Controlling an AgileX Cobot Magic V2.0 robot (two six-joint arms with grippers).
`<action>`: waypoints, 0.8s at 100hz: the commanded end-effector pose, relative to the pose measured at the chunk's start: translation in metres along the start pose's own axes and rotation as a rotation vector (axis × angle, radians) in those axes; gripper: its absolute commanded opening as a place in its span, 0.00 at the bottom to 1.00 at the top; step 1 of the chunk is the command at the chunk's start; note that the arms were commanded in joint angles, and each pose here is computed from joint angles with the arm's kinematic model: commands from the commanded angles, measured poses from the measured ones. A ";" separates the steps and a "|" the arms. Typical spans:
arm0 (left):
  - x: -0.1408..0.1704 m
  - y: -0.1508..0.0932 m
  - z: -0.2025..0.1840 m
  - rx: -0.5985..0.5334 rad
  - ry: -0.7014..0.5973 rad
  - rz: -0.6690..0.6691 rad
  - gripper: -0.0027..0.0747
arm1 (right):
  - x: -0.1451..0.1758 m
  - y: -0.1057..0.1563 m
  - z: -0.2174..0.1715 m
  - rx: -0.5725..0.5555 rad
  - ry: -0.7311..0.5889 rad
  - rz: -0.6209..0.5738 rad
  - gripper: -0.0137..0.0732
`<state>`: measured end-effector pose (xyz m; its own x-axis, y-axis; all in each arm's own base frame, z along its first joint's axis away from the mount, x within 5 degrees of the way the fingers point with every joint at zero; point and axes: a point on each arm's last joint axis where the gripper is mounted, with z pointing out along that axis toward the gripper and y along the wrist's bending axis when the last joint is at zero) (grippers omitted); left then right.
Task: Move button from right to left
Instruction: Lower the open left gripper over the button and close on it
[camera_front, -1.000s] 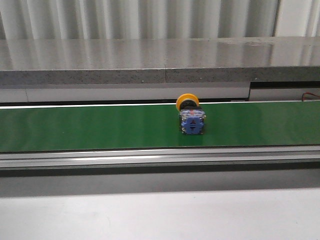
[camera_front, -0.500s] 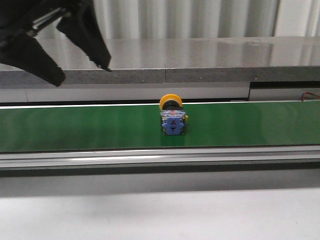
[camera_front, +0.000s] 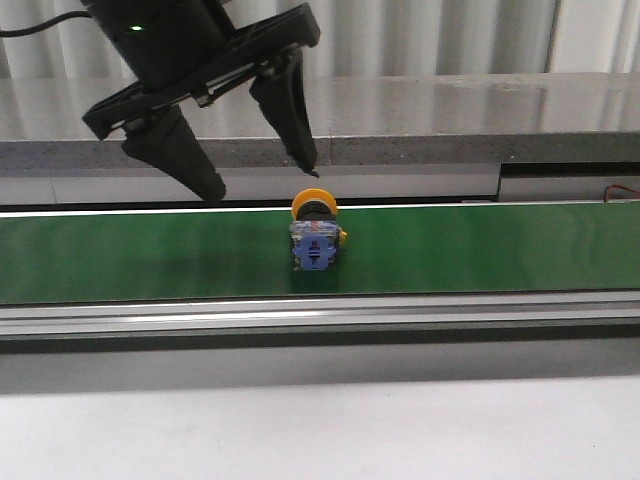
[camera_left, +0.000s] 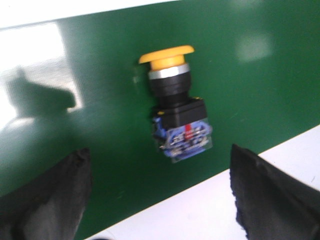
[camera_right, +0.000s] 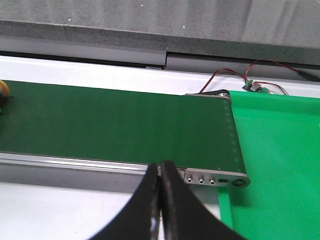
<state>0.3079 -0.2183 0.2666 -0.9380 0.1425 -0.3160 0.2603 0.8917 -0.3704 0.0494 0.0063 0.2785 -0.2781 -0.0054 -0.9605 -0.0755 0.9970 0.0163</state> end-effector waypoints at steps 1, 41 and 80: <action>-0.009 -0.019 -0.020 0.023 -0.065 -0.001 0.74 | -0.014 -0.001 -0.002 0.013 -0.088 -0.015 0.08; -0.015 -0.018 0.009 -0.165 0.016 0.002 0.74 | -0.014 -0.001 -0.002 0.013 -0.088 -0.015 0.08; -0.015 -0.013 0.010 -0.207 0.014 0.003 0.36 | -0.014 -0.001 -0.002 0.013 -0.088 -0.015 0.08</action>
<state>0.3246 -0.2367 0.2374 -0.9580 0.1690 -0.2315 0.2057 0.9679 -0.1443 0.0494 0.0063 0.2785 -0.2781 -0.0054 -0.9605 -0.0755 0.9970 0.0163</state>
